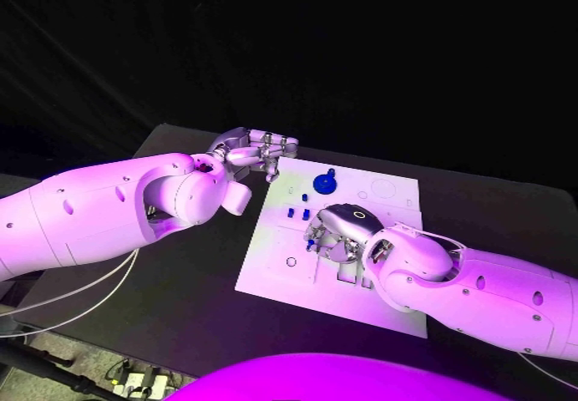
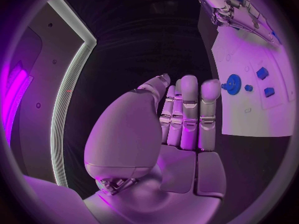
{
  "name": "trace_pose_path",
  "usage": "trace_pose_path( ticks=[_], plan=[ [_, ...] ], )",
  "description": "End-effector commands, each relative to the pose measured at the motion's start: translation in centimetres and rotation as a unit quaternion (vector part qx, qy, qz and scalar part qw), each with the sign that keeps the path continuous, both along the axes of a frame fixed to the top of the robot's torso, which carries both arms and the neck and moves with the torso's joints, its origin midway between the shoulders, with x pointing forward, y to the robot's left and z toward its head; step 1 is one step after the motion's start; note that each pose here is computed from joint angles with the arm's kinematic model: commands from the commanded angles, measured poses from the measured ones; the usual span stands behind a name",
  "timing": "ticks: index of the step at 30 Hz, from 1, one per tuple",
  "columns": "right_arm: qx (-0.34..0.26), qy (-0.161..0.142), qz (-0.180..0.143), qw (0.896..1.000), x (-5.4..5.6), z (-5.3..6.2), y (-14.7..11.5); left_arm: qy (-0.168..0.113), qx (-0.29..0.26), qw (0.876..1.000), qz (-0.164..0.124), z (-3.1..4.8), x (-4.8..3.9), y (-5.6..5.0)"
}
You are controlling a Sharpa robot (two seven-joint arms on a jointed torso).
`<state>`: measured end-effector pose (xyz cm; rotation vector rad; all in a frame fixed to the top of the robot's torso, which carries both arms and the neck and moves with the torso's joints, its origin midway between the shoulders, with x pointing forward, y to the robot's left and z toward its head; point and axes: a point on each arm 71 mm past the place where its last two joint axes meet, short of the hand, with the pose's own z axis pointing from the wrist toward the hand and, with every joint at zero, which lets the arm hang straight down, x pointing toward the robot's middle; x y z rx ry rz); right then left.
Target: Assemble the parts on the task board
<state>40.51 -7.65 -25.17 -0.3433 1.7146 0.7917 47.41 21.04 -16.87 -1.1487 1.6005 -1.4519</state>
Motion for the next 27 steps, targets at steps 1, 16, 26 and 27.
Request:
trace_pose_path(
  ticks=[1,16,26,27],
  plan=[
    [-0.016,0.008,0.007,1.0,-0.12,-0.38,0.05,0.0,-0.005,1.0,-0.009,0.1,-0.04,-0.25],
    [-0.027,0.013,0.009,1.0,-0.23,-0.54,-0.01,0.002,-0.005,1.0,-0.009,0.06,-0.02,-0.21],
    [-0.034,0.017,0.013,0.999,-0.31,-0.68,0.27,0.002,-0.005,1.0,-0.009,0.05,-0.01,-0.21],
    [-0.036,0.018,0.013,0.999,-0.31,-0.71,0.28,0.002,-0.005,1.0,-0.009,0.04,-0.01,-0.22]
  ],
)
